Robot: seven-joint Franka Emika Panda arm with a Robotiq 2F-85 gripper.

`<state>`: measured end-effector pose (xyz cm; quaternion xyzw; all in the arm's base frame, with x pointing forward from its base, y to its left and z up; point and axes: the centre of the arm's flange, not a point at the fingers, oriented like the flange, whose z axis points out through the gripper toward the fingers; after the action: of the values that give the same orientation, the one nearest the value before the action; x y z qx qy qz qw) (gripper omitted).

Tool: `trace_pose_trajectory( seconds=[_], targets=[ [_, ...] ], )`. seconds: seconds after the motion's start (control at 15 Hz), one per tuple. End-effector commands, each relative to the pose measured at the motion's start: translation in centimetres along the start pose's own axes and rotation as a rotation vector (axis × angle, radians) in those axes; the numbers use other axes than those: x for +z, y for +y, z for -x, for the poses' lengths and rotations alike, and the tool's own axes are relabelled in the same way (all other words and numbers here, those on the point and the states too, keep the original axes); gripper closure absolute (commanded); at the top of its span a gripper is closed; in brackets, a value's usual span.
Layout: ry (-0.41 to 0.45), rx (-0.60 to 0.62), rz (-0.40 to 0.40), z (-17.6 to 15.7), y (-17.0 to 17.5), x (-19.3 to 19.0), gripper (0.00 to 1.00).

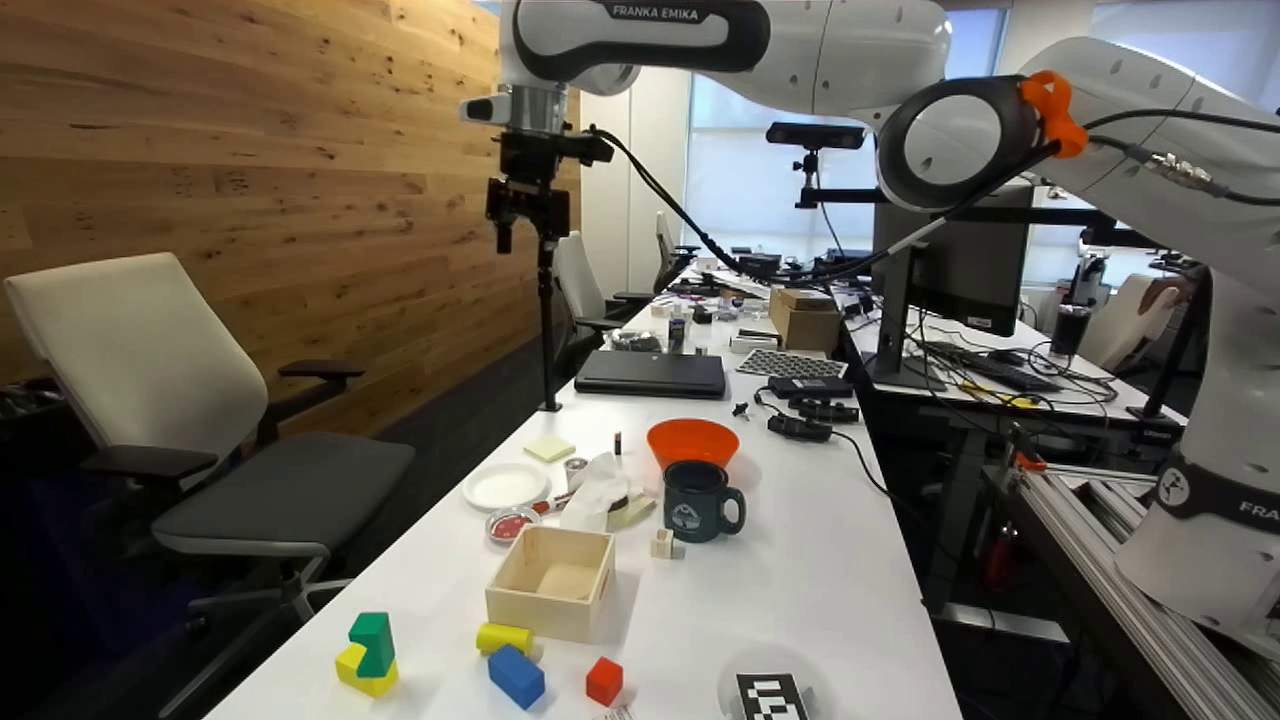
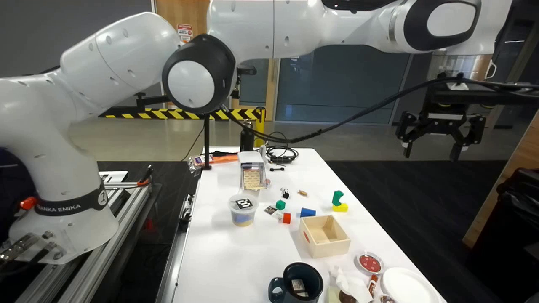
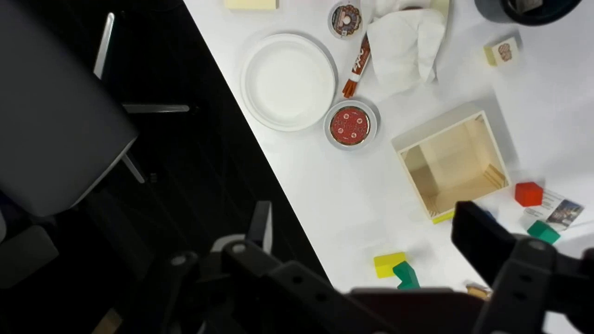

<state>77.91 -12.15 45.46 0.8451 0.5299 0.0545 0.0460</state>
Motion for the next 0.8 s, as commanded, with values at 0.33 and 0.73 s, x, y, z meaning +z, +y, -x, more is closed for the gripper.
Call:
trace_pose_trajectory(
  seconds=[0.33, 0.73],
  targets=[
    [0.109, -0.411, -0.109, 4.8, -7.1, -1.9, 0.0],
    [0.112, -0.504, -0.102, 3.4, -1.1, -3.5, 0.0]
  ],
)
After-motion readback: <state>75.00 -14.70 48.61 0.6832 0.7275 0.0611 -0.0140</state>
